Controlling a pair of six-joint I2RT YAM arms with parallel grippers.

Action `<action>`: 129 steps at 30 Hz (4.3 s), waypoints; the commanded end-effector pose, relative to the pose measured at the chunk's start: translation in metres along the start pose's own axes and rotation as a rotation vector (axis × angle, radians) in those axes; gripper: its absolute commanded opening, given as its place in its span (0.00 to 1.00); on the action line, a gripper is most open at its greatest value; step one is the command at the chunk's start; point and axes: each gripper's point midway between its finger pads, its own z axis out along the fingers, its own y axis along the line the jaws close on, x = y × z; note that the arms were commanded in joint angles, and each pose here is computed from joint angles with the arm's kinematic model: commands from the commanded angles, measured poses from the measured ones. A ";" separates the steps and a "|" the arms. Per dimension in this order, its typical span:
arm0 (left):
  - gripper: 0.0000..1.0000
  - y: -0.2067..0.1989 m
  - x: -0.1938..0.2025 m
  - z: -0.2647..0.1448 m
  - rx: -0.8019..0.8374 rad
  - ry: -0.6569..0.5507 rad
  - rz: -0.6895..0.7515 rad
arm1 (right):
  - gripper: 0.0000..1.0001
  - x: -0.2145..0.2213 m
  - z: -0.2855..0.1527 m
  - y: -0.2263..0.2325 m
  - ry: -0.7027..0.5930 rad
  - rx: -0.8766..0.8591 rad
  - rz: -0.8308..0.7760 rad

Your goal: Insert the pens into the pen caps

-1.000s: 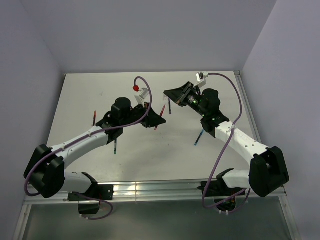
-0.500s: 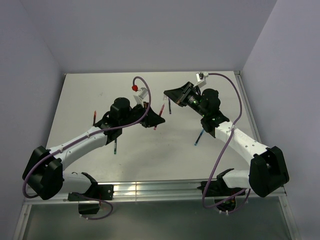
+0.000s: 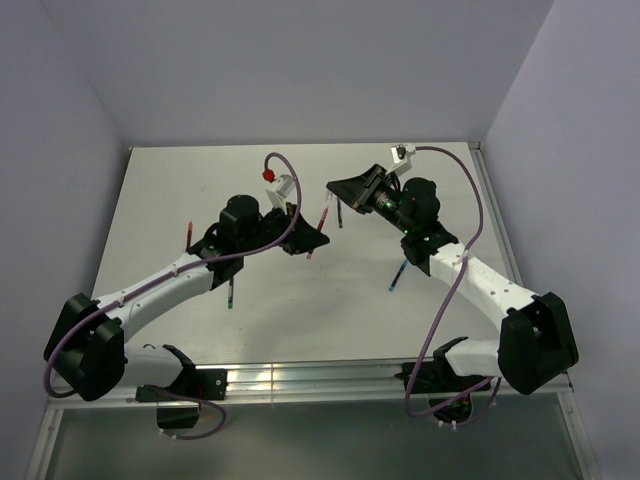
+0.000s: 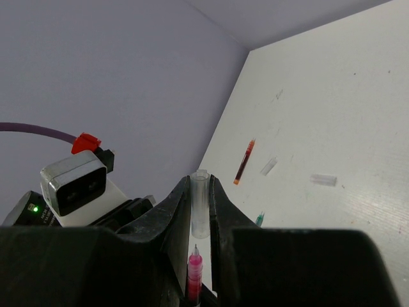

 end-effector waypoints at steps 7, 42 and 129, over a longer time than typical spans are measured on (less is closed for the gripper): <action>0.00 -0.020 -0.026 -0.007 0.038 -0.071 0.057 | 0.00 -0.010 -0.003 0.023 -0.032 -0.054 -0.041; 0.00 -0.017 -0.033 -0.011 0.026 -0.093 0.058 | 0.00 0.005 -0.003 0.029 -0.003 -0.058 -0.039; 0.00 0.038 -0.114 -0.085 -0.423 -0.418 0.104 | 0.00 0.143 0.006 0.092 0.449 -0.367 -0.077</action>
